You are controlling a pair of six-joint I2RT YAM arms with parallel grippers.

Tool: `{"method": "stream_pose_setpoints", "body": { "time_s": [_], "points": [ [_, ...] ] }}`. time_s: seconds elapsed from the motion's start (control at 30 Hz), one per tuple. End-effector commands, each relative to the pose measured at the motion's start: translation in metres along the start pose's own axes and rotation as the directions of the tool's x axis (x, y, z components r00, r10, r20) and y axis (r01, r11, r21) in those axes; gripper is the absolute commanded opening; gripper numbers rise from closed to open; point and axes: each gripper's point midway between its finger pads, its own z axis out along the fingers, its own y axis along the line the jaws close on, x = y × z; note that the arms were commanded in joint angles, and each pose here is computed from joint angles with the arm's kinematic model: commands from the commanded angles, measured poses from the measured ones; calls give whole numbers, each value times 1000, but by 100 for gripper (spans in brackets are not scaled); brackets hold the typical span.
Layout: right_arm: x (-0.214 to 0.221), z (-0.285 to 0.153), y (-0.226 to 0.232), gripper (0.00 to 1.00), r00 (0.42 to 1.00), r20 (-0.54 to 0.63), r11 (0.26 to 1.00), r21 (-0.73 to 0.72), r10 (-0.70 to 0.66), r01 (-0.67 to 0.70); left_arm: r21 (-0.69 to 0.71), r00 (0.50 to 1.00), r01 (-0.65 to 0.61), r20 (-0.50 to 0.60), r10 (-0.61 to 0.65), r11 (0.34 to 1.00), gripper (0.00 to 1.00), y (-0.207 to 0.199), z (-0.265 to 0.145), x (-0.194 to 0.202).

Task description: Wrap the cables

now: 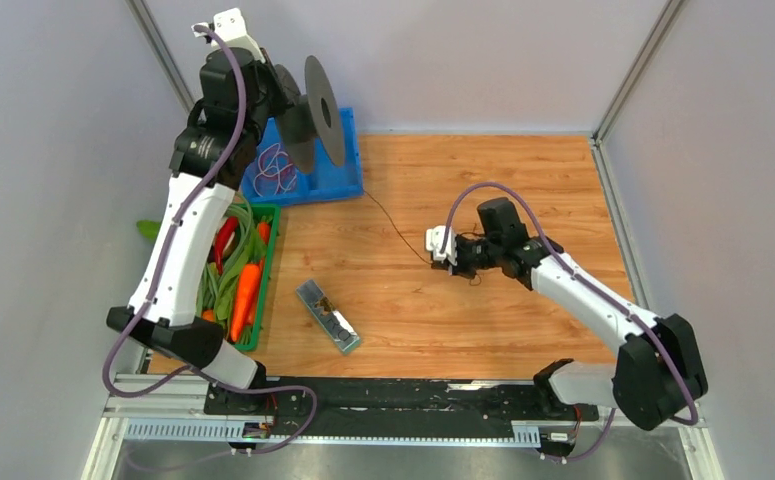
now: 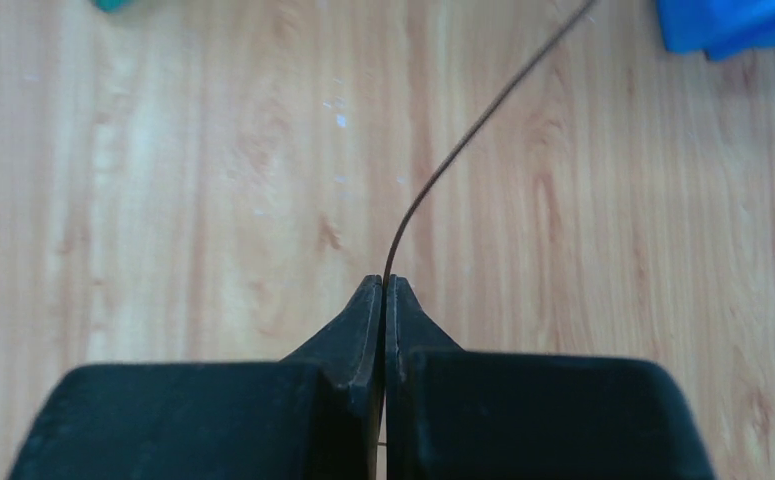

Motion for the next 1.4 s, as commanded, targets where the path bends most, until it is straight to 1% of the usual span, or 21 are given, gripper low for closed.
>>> {"method": "stream_pose_setpoints", "body": {
  "time_s": [0.0, 0.1, 0.17, 0.27, 0.33, 0.5, 0.57, 0.6, 0.63, 0.67, 0.7, 0.77, 0.83, 0.87, 0.93, 1.0, 1.1, 1.2, 1.27, 1.3, 1.37],
  "points": [
    [-45, -15, 40, 0, 997, 60, 992, -114, -55, 61, -185, 993, 99, 75, -87, 978, 0, 25, 2, -26],
    [-87, -29, 43, 0, 983, 143, 987, -97, -117, 132, -222, 998, 66, 22, -63, 973, 0, 30, 14, -6],
    [-116, -40, 41, 0, 965, 201, 981, -69, -167, 183, -236, 1000, 10, -19, -15, 972, 0, 31, 22, 12],
    [-158, -58, 27, 0, 929, 275, 967, 14, -249, 255, -247, 994, -83, -93, 62, 965, 0, 30, 27, 42],
    [-183, -68, 15, 0, 905, 312, 957, 67, -289, 282, -227, 988, -108, -130, 80, 968, 0, 25, 27, 59],
    [-234, -88, -21, 0, 865, 363, 937, 188, -345, 295, -112, 963, -152, -242, 121, 982, 0, 5, 22, 104],
    [-246, -92, -40, 0, 866, 359, 930, 252, -347, 268, 2, 949, -152, -279, 146, 988, 0, -9, 17, 119],
    [-248, -95, -52, 0, 872, 339, 921, 291, -352, 259, 78, 946, -137, -287, 154, 987, 0, -20, 13, 126],
    [-251, -96, -62, 0, 874, 336, 916, 317, -350, 244, 124, 944, -144, -281, 174, 982, 0, -24, 9, 130],
    [-250, -98, -76, 0, 886, 328, 914, 348, -328, 209, 231, 937, -142, -281, 206, 963, 0, -37, 1, 137],
    [-250, -101, -88, 0, 894, 321, 911, 369, -312, 186, 285, 936, -149, -269, 228, 947, 0, -42, -5, 140],
    [-246, -106, -112, 0, 912, 317, 910, 395, -262, 124, 438, 930, -165, -229, 288, 884, 0, -58, -21, 147],
    [-233, -109, -142, 0, 931, 296, 903, 423, -214, 73, 597, 924, -184, -166, 344, 781, 0, -76, -45, 152],
    [-234, -116, -154, 0, 931, 295, 894, 444, -214, 65, 667, 921, -193, -130, 368, 719, 0, -84, -58, 154],
    [-221, -119, -176, 0, 943, 276, 886, 463, -188, 41, 768, 919, -194, -76, 387, 610, 0, -95, -80, 159],
    [-204, -120, -193, 0, 953, 266, 886, 463, -144, 4, 812, 927, -170, -60, 370, 558, 0, -101, -96, 157],
    [-169, -123, -211, 0, 969, 239, 881, 471, -67, -56, 834, 960, -80, -83, 268, 546, 0, -102, -102, 137],
    [-131, -121, -220, 0, 975, 222, 876, 464, 31, -133, 816, 986, 3, -98, 132, 578, 0, -97, -97, 101],
    [-109, -121, -221, 0, 976, 205, 870, 463, 78, -167, 819, 994, 55, -101, 49, 572, 0, -97, -96, 77],
    [-97, -118, -219, 0, 974, 200, 870, 456, 108, -190, 830, 997, 73, -82, -9, 554, 0, -100, -98, 59],
    [-82, -112, -214, 0, 970, 190, 869, 444, 149, -221, 824, 990, 142, -104, -100, 548, 0, -101, -95, 38]
  ]
}}
